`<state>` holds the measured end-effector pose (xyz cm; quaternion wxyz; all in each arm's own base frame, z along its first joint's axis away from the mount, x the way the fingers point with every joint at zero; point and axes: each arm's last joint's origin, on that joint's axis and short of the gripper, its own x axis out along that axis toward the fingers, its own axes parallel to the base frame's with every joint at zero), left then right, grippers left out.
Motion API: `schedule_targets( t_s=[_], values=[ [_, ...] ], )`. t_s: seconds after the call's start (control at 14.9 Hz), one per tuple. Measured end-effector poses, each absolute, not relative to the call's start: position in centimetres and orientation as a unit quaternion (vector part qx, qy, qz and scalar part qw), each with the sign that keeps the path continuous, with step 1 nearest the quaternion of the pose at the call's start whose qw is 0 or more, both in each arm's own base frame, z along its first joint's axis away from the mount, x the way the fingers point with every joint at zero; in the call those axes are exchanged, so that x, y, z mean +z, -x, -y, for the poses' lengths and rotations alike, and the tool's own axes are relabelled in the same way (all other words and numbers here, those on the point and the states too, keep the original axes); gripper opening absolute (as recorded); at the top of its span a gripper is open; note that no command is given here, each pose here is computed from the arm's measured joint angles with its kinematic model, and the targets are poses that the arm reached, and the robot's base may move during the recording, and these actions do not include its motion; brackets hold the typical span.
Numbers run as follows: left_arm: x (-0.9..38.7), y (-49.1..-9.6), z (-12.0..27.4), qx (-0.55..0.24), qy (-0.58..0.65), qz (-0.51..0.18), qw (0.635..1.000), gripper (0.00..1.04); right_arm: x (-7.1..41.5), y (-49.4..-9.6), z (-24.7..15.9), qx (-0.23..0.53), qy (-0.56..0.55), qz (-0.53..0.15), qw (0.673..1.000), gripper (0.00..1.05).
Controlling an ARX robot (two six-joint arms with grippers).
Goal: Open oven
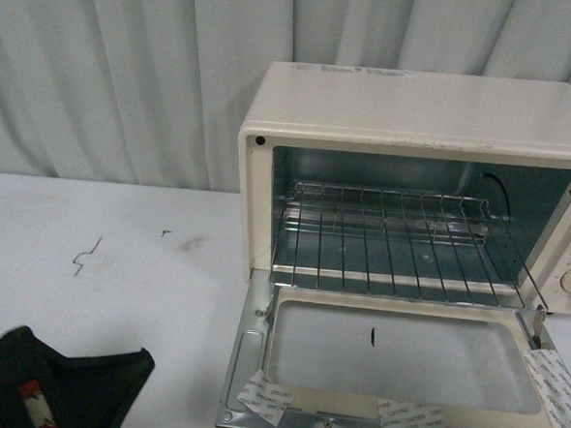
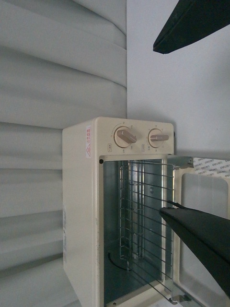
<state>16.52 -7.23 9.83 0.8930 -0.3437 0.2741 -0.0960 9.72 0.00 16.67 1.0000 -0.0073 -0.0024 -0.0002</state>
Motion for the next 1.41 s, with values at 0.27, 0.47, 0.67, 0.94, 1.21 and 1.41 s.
schedule_targets(
  t_s=[0.27,0.47,0.67,0.94,1.21,1.41],
  values=[
    [12.7,-16.0,5.2,-0.081,0.314,-0.218,0.920,0.98,16.7,-9.7,0.0,0.000,0.007,0.002,1.000,0.98],
    [14.2,-15.7,4.2,-0.021,0.200,-0.082,0.976,0.79,16.7,-9.7,0.0,0.000,0.007,0.002,1.000,0.98],
    [16.7,-14.2,2.3,0.002,0.050,0.005,0.999,0.45,16.7,-9.7,0.0,0.000,0.007,0.002,1.000,0.98],
    [16.8,-13.0,1.2,0.002,0.010,0.002,1.000,0.02,16.7,-9.7,0.0,0.000,0.007,0.002,1.000,0.98],
    [17.0,-12.1,0.0,0.002,0.009,0.007,1.000,0.02,16.7,-9.7,0.0,0.000,0.007,0.002,1.000,0.98],
    [17.0,-11.5,0.0,-0.001,0.009,0.005,1.000,0.02,16.7,-9.7,0.0,0.000,0.007,0.002,1.000,0.98]
  ],
)
